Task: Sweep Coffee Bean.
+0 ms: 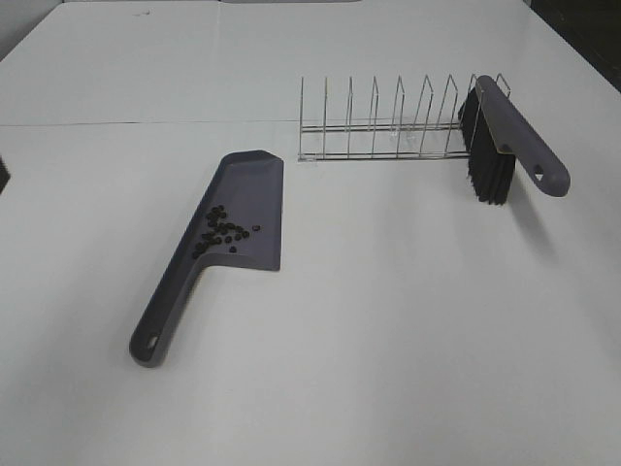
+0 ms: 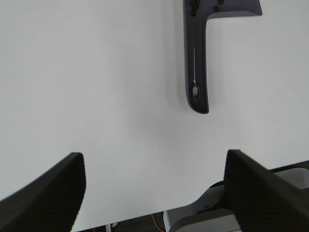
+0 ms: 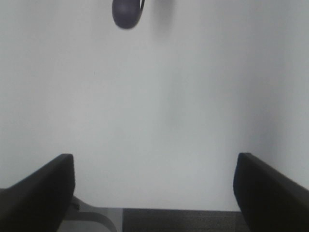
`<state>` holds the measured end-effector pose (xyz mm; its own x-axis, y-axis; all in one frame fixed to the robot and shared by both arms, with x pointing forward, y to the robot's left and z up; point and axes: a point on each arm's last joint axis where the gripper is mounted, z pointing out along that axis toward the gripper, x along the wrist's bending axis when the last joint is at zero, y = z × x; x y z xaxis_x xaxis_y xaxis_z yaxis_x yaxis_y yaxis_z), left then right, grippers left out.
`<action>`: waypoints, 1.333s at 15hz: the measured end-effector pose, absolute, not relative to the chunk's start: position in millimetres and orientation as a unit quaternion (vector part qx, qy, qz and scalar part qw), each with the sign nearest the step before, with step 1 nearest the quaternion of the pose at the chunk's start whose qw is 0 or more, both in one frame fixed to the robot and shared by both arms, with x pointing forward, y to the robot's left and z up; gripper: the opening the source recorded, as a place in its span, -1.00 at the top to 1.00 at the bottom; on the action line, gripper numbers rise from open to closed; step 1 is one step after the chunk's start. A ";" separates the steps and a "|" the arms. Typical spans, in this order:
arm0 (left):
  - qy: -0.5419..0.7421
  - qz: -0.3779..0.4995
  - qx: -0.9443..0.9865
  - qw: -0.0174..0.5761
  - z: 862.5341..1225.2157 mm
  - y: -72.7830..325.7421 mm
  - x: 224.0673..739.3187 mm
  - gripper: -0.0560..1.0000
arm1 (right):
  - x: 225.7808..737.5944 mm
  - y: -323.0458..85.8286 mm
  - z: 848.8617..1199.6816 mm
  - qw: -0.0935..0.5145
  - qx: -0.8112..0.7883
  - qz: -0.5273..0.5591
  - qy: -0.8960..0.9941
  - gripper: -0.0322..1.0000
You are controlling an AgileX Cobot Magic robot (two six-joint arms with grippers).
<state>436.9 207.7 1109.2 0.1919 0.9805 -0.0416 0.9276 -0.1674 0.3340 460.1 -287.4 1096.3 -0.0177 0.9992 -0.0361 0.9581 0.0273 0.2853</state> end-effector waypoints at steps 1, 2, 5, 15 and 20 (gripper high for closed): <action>0.628 0.095 0.757 0.151 1109.2 215.4 421.5 -0.47 | 441.6 -288.6 1092.2 0.114 0.692 0.091 0.707 -0.52; 0.627 0.099 0.755 0.162 1109.1 223.8 404.4 -0.47 | 423.4 -289.9 1087.8 0.115 0.691 0.093 0.707 -0.52; 0.622 0.117 0.747 0.203 1106.2 247.8 356.5 -0.46 | 367.1 -292.9 1074.3 0.133 0.689 0.122 0.702 -0.52; 0.501 0.235 0.754 0.354 1069.9 304.2 243.9 -0.46 | 226.5 -296.2 1055.2 0.306 0.587 0.338 0.669 -0.52; 0.443 0.243 0.772 0.385 1055.9 297.6 243.0 -0.46 | 221.8 -293.3 1055.6 0.326 0.559 0.373 0.665 -0.52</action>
